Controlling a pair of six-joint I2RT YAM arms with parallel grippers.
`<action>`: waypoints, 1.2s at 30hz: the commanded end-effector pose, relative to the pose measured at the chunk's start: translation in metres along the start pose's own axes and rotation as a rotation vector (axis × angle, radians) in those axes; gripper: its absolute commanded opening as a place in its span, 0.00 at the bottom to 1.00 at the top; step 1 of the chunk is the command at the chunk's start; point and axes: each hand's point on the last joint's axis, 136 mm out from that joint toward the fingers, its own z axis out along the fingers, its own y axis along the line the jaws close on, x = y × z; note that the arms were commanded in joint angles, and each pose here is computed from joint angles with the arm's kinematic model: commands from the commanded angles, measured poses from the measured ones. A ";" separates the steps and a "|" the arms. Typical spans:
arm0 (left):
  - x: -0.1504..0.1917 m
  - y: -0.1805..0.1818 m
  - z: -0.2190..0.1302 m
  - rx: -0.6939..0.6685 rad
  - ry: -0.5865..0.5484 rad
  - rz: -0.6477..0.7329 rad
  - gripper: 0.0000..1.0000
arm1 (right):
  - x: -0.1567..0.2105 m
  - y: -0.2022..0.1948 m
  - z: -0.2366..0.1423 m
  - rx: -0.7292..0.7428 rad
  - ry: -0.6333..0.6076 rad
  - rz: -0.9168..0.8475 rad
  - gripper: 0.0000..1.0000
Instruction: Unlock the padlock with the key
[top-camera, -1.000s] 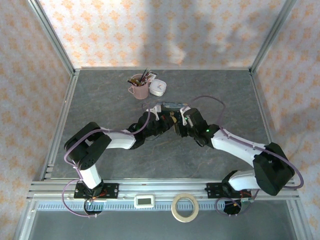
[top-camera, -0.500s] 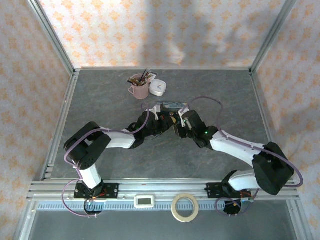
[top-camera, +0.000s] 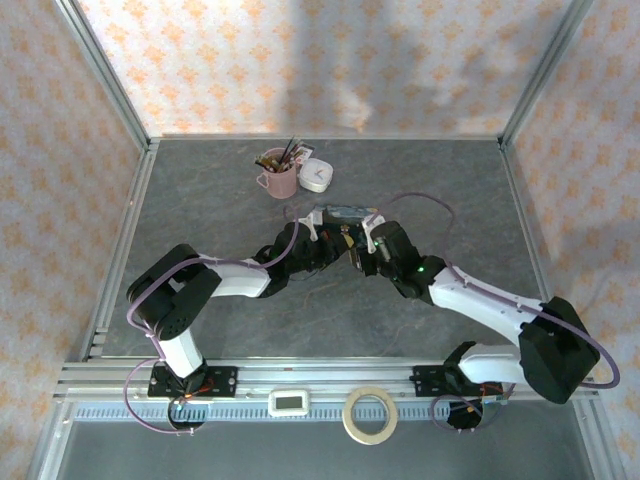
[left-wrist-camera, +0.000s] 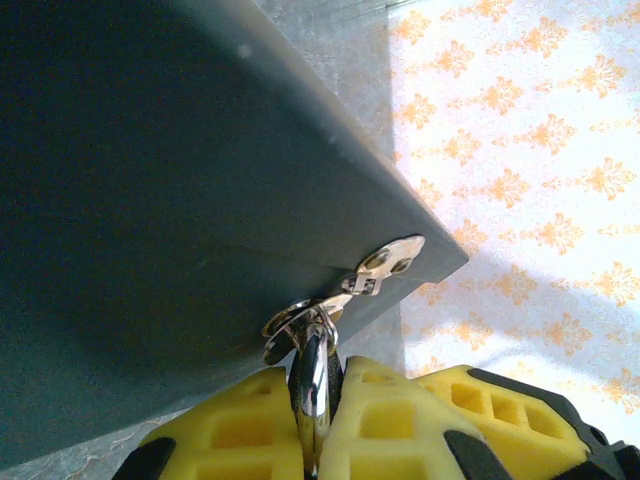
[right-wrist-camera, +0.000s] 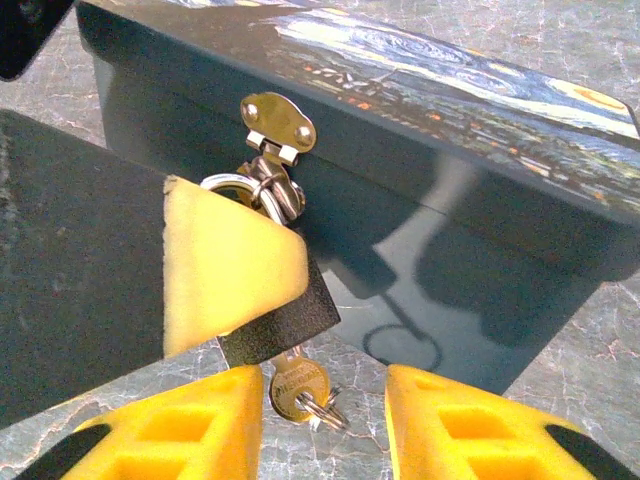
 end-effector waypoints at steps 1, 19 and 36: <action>-0.013 -0.037 -0.004 0.102 -0.022 0.031 0.00 | 0.010 -0.003 0.002 0.013 0.017 0.011 0.38; -0.012 -0.039 -0.008 0.110 -0.014 0.013 0.00 | 0.006 0.004 0.019 0.010 0.017 -0.016 0.38; 0.012 -0.020 -0.016 0.043 0.088 0.036 0.00 | -0.023 -0.010 0.021 0.121 -0.067 0.037 0.14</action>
